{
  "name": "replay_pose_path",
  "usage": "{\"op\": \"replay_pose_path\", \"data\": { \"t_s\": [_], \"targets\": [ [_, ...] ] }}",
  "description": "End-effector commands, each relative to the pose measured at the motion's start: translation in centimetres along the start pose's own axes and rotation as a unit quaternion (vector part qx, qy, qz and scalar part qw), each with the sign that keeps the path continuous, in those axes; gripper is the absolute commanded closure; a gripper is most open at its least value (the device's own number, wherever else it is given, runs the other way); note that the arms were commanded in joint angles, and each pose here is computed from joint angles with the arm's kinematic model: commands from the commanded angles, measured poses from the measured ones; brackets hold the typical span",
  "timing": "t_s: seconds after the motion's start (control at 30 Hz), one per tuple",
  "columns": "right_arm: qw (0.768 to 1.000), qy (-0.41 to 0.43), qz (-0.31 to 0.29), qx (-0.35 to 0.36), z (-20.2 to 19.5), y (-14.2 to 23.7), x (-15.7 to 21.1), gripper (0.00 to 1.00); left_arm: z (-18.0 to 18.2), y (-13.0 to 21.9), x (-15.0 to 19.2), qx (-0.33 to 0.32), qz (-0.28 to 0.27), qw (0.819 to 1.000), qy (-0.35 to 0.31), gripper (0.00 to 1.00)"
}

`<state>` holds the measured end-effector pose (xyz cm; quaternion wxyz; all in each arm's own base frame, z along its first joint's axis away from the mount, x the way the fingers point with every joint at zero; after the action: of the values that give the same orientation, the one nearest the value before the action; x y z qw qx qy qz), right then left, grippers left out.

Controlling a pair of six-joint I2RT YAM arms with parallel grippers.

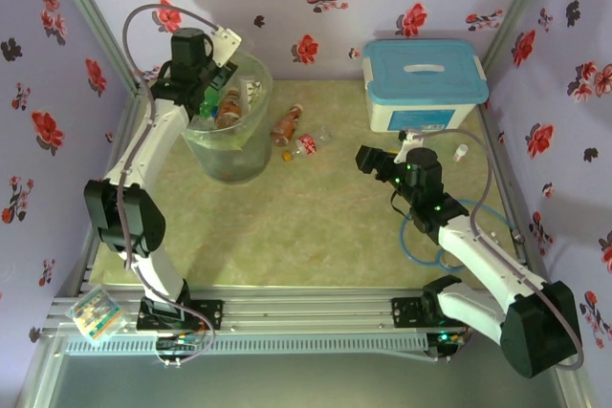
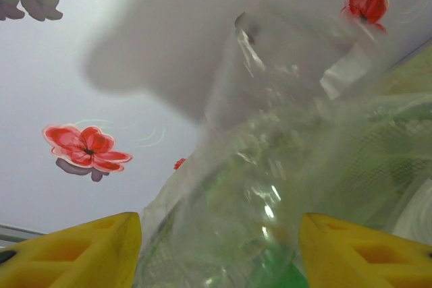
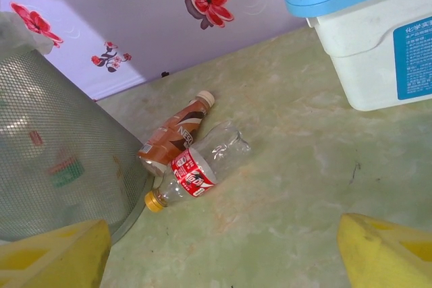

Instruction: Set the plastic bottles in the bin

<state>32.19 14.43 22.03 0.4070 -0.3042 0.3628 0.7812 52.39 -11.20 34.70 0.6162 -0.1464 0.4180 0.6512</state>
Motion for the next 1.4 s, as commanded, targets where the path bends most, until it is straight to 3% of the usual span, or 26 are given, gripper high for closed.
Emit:
{"op": "replay_pose_path", "data": {
  "t_s": [0.0,0.17,0.47,0.57,0.73,0.87,1.07,1.37],
  "targets": [
    [1.000,-0.009,-0.012,-0.014,0.5,0.0,-0.8,0.13,-0.1,-0.8,0.6,0.006,0.026,1.000,-0.012,0.37],
    [1.000,-0.004,-0.010,-0.010,0.4,0.2,-0.7,0.13,-0.5,-1.2,1.1,0.021,0.039,0.999,0.000,0.38],
    [1.000,-0.002,-0.007,0.001,0.0,0.0,-0.7,0.13,0.1,4.5,-5.1,0.083,-0.073,0.989,0.095,0.35],
    [1.000,-0.006,-0.002,-0.002,0.1,-0.2,-0.6,0.13,0.9,4.5,-5.9,0.076,-0.086,0.985,0.125,0.33],
    [1.000,-0.010,0.000,0.003,-0.1,-0.2,-0.4,0.13,2.9,2.3,-6.4,0.056,-0.103,0.963,0.244,0.34],
    [1.000,-0.011,0.003,0.005,-0.2,-0.2,-0.4,0.13,2.5,-0.5,-6.1,0.065,-0.086,0.952,0.287,0.36],
    [1.000,-0.005,0.001,0.012,-0.3,0.5,-0.5,0.13,0.8,-3.7,-4.0,0.074,-0.035,0.952,0.293,0.48],
    [1.000,0.000,-0.001,0.018,-0.6,0.6,-0.4,0.13,-1.7,-1.4,-0.8,0.086,0.016,0.967,0.238,0.64]
  ]
}}
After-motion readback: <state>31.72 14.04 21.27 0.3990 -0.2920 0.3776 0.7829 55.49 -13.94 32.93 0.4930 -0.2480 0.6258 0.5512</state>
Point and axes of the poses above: each hand's point on the last joint's axis, 136 mm out from that joint toward the fingers, its own y axis back along the fingers, its own z axis along the line the jaws close on, x = y × z, the point moved 1 cm from there along y, back along the fingers, and after that the axes turned 4 degrees about -y, right-handed, at the moved point
